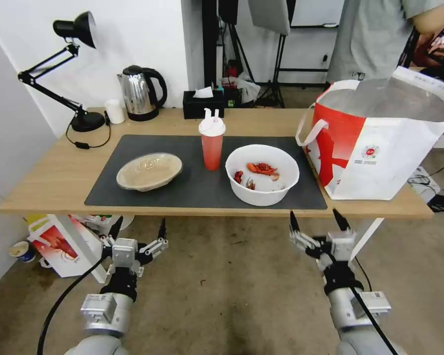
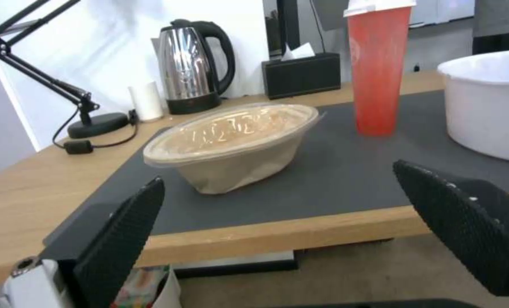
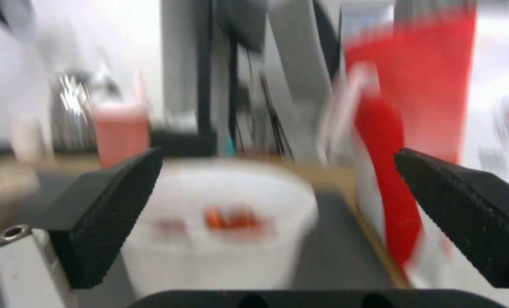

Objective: Pick up the trash from the table and place it into the takeout bag.

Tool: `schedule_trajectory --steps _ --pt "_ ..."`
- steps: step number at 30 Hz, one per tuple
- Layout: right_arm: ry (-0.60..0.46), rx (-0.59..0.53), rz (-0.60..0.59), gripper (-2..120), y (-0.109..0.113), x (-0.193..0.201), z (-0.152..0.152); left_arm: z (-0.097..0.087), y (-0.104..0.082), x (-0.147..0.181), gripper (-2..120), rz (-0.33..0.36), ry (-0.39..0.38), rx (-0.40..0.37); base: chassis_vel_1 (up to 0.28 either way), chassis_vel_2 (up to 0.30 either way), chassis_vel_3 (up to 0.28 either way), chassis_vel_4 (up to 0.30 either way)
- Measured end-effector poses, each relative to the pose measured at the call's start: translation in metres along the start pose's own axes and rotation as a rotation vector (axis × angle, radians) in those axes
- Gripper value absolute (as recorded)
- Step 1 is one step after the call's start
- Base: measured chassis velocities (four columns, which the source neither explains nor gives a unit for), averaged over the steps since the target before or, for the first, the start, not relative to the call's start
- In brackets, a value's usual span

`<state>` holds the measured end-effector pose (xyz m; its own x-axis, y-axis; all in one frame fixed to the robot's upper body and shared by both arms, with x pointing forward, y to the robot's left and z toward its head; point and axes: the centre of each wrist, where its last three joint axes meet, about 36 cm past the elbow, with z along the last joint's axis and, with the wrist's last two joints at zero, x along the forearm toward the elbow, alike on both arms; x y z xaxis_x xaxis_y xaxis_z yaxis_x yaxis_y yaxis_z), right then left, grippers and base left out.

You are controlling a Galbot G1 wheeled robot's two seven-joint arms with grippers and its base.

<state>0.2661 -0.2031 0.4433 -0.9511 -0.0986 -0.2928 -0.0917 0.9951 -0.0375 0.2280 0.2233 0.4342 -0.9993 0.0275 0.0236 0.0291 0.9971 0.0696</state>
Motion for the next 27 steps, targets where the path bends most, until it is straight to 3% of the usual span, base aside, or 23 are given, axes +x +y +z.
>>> schedule_trajectory --steps 3,4,10,18,20,27 --pt "-0.074 -0.011 -0.013 100 0.004 -0.009 0.000 0.000 0.000 0.000 100 0.000 0.000 0.000 0.000 0.000 0.000 0.000" --pt "-0.158 -0.024 -0.028 100 0.008 -0.020 -0.001 0.000 0.000 0.000 100 0.000 0.000 0.000 0.000 0.000 0.000 0.000" --pt "-0.400 -0.062 -0.071 100 0.021 -0.050 -0.006 0.000 0.000 0.000 100 0.000 0.000 0.000 0.000 0.000 0.000 0.000" --pt "-0.416 -0.074 -0.081 100 0.021 -0.050 -0.009 0.000 0.000 0.000 100 0.000 0.000 0.000 0.000 0.000 0.000 0.000" --pt "-0.406 -0.102 -0.125 100 0.009 -0.040 -0.035 0.000 0.000 0.000 100 0.000 0.000 0.000 0.000 0.000 0.000 0.000" --pt "-0.375 -0.128 -0.182 100 -0.005 -0.032 -0.062 0.000 0.000 0.000 100 0.000 0.000 0.000 0.000 0.000 0.000 0.000"
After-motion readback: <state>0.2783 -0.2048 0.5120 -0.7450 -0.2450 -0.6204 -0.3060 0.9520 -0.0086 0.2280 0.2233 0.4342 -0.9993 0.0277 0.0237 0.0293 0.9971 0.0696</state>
